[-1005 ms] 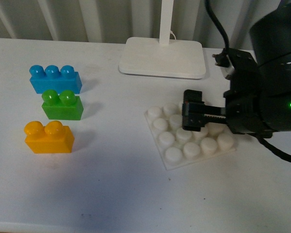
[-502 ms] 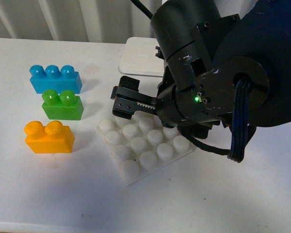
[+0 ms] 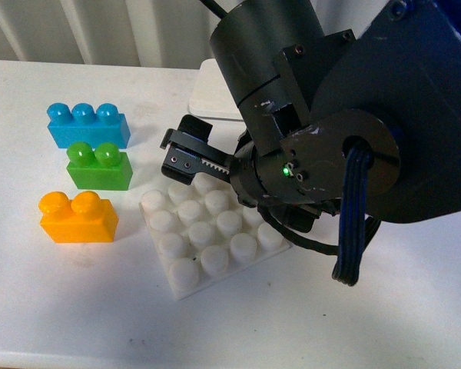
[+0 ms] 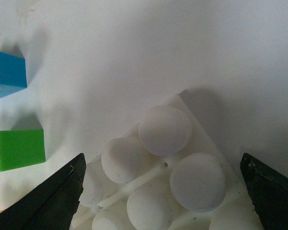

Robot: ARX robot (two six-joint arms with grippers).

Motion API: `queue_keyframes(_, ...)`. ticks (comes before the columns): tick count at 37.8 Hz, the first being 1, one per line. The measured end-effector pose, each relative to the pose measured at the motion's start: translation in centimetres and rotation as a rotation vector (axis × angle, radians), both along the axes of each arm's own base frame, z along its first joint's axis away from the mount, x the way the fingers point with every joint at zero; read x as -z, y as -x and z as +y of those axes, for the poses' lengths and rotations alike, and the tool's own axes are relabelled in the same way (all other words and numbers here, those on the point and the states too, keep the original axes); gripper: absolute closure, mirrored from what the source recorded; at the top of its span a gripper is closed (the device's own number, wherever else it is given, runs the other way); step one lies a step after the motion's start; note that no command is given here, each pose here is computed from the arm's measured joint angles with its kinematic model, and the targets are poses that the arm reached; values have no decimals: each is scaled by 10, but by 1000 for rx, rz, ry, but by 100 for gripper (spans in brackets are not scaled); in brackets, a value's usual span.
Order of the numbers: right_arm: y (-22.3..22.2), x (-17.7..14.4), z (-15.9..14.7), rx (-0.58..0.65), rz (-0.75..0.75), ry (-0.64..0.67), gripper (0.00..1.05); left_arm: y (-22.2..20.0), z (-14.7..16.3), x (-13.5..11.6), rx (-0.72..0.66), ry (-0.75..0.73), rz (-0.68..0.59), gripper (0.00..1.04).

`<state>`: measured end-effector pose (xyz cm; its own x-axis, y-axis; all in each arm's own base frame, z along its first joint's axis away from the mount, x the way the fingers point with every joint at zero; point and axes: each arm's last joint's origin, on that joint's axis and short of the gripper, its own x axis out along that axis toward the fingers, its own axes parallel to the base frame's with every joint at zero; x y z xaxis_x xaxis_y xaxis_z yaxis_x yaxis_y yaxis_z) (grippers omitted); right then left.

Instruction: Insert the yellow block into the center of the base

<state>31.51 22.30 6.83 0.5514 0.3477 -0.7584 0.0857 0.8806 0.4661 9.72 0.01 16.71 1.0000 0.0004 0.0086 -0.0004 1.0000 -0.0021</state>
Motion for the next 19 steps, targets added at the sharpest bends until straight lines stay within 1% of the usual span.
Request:
queue_keyframes(8,-3,-2,-13,54,-31,-49,9,0,0,0,0,0,0,6)
queue_keyframes(10,-3,-4,-22,72,-37,-51,9,0,0,0,0,0,0,6)
queue_keyframes(13,0,-6,-38,105,-46,-36,9,0,0,0,0,0,0,6)
queue_keyframes(15,3,-12,-54,126,-60,-38,9,0,0,0,0,0,0,6)
queue_keyframes(19,9,-38,-90,161,-141,-69,9,0,0,0,0,0,0,6)
